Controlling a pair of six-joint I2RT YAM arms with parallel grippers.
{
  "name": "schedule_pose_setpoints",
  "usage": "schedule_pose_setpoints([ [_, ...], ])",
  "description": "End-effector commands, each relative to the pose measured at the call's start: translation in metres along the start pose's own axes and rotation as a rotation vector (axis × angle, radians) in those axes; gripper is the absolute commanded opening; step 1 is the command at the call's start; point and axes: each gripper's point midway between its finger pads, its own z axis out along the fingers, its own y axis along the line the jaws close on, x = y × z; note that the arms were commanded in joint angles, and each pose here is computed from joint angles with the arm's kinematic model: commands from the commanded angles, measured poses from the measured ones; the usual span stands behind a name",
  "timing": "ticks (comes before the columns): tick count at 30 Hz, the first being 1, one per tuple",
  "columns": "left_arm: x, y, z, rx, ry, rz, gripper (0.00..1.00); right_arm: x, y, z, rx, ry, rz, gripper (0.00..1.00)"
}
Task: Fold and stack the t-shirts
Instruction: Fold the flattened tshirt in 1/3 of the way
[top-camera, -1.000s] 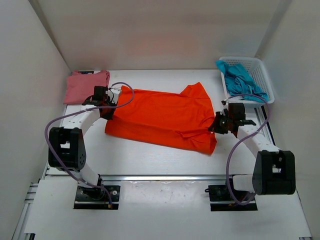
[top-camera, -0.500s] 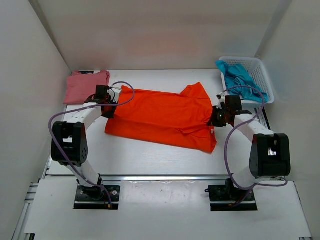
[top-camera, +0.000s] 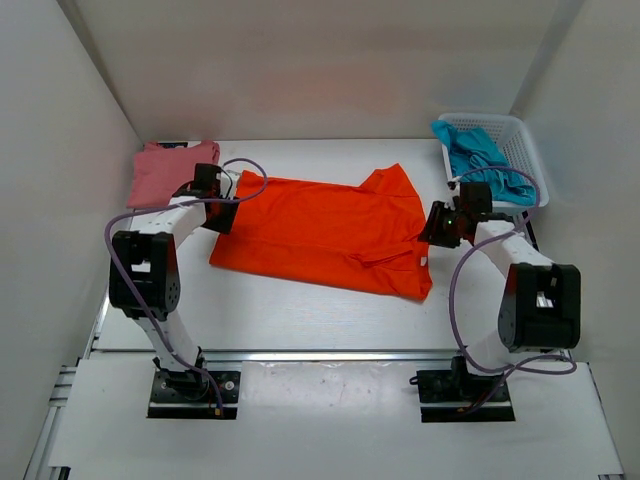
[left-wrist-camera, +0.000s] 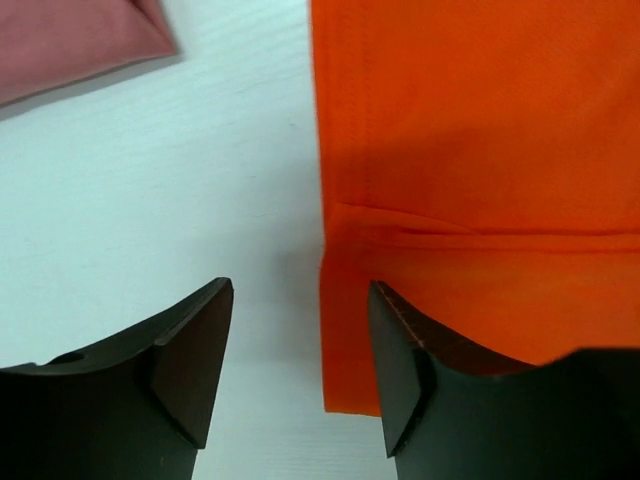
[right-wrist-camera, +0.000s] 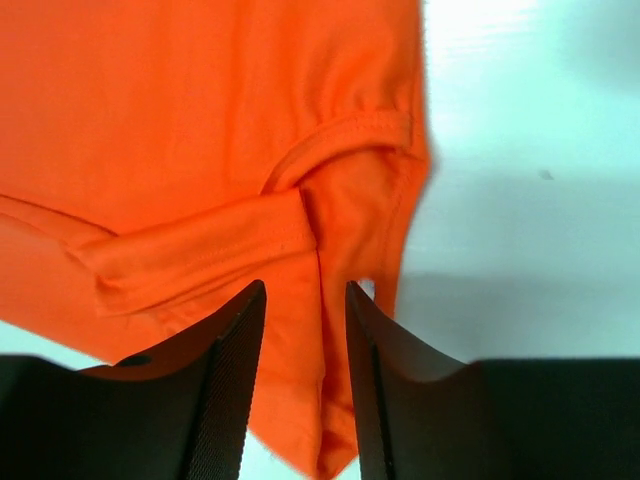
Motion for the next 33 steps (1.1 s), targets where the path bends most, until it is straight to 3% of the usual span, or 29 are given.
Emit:
schedule_pose_setpoints([
  [1, -0.02, 0.028, -0.023, -0.093, -0.03, -0.043, 0.68, -0.011, 0.009, -0.038, 0.016, -0.085, 0.087, 0.45],
  [6, 0.006, 0.018, -0.039, -0.033, 0.008, -0.07, 0.76, 0.065, 0.014, -0.052, 0.053, 0.037, 0.194, 0.79],
  [9, 0.027, 0.007, -0.036, -0.008, 0.063, -0.071, 0.77, 0.1, 0.011, -0.051, 0.087, 0.117, 0.249, 0.89],
  [17, 0.059, -0.003, -0.012, 0.005, 0.182, -0.065, 0.73, 0.146, 0.001, -0.032, 0.102, 0.25, 0.37, 0.87],
  [19, 0.062, -0.006, -0.008, 0.008, 0.196, -0.068, 0.73, 0.149, 0.001, -0.027, 0.098, 0.259, 0.374, 0.84],
  [22, 0.067, -0.009, -0.003, 0.022, 0.215, -0.058, 0.65, 0.147, -0.003, -0.02, 0.098, 0.242, 0.376, 0.65],
  [24, 0.072, -0.012, 0.001, 0.029, 0.234, -0.064, 0.54, 0.145, -0.008, -0.019, 0.101, 0.234, 0.409, 0.44],
  [25, 0.071, -0.015, 0.001, 0.04, 0.24, -0.063, 0.49, 0.146, -0.009, -0.02, 0.106, 0.234, 0.415, 0.39],
  [27, 0.078, -0.017, 0.004, 0.052, 0.264, -0.057, 0.28, 0.145, -0.015, -0.02, 0.117, 0.23, 0.418, 0.17],
  [28, 0.08, -0.019, 0.005, 0.056, 0.274, -0.058, 0.24, 0.143, -0.018, -0.022, 0.126, 0.222, 0.43, 0.06],
  [30, 0.084, -0.02, 0.006, 0.064, 0.284, -0.057, 0.06, 0.144, -0.02, -0.024, 0.123, 0.217, 0.431, 0.0],
  [33, 0.081, -0.024, 0.002, 0.087, 0.274, -0.061, 0.0, 0.143, -0.018, -0.028, 0.114, 0.215, 0.434, 0.0],
])
